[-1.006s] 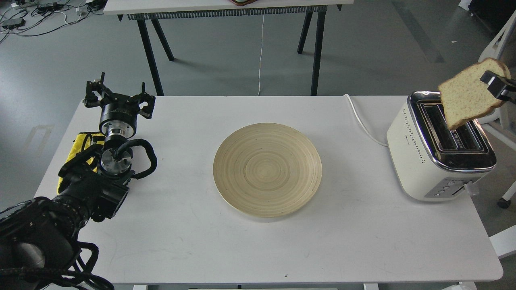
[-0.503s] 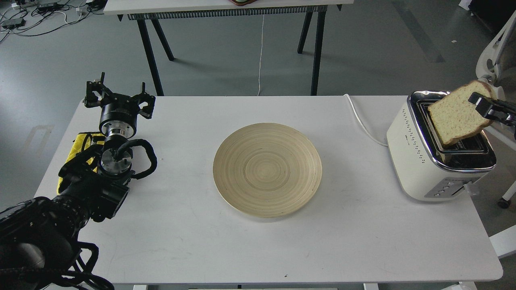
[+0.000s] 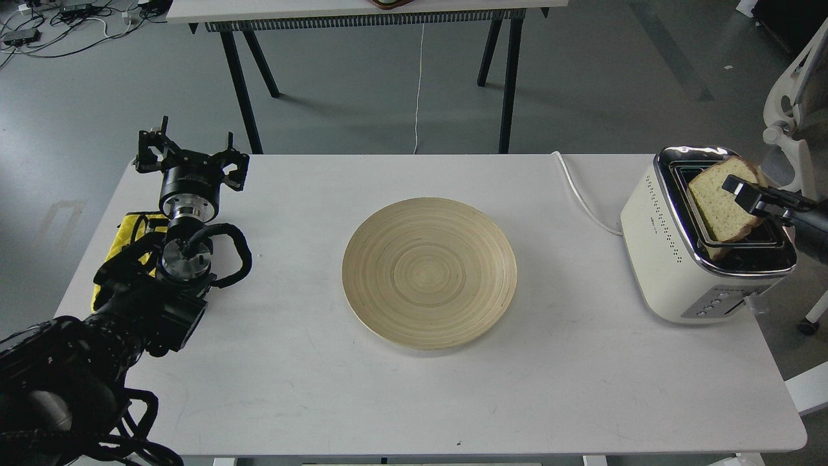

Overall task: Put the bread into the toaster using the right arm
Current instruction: 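Release the bread and withdraw the right gripper up from the toaster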

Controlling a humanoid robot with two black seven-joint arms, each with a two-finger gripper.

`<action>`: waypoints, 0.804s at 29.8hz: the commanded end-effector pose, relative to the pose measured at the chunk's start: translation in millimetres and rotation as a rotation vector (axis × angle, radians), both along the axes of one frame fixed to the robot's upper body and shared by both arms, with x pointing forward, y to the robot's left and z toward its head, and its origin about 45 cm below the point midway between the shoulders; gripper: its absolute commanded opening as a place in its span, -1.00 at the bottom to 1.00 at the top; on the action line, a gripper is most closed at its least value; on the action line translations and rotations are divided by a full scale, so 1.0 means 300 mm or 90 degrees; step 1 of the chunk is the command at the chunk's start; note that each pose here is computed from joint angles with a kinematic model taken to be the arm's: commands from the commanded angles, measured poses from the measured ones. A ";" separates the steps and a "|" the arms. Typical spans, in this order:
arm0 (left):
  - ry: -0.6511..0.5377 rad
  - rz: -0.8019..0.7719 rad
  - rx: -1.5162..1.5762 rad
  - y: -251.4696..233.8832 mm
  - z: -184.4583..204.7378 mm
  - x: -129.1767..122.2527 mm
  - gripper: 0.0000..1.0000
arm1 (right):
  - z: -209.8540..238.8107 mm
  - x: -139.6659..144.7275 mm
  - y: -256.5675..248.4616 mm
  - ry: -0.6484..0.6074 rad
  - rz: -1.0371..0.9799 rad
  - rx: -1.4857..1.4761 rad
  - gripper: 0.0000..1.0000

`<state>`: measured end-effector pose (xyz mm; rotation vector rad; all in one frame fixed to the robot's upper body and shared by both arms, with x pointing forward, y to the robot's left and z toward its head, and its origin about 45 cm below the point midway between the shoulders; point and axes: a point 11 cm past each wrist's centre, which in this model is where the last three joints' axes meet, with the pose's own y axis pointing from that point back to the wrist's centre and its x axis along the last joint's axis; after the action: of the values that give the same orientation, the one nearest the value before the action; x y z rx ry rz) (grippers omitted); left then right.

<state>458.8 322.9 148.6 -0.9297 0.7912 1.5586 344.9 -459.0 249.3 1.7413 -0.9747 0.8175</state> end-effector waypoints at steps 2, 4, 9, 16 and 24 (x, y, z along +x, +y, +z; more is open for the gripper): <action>0.000 0.000 0.000 -0.001 0.000 0.000 1.00 | 0.049 0.033 0.033 -0.024 0.008 0.020 0.93; 0.000 0.000 0.000 0.001 0.000 0.000 1.00 | 0.079 0.047 0.042 -0.035 0.011 0.028 0.95; 0.000 0.000 0.000 0.001 0.000 0.000 1.00 | 0.214 0.110 0.067 -0.089 0.017 0.061 0.95; 0.000 0.000 0.000 0.001 0.000 0.000 1.00 | 0.383 0.211 0.246 -0.133 -0.014 0.437 0.95; 0.000 0.000 0.000 0.001 0.000 0.000 1.00 | 0.251 0.264 0.517 -0.035 -0.040 0.827 0.95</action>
<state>458.8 322.8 148.5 -0.9297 0.7914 1.5584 422.4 -333.5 344.2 2.5751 -1.7530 0.2719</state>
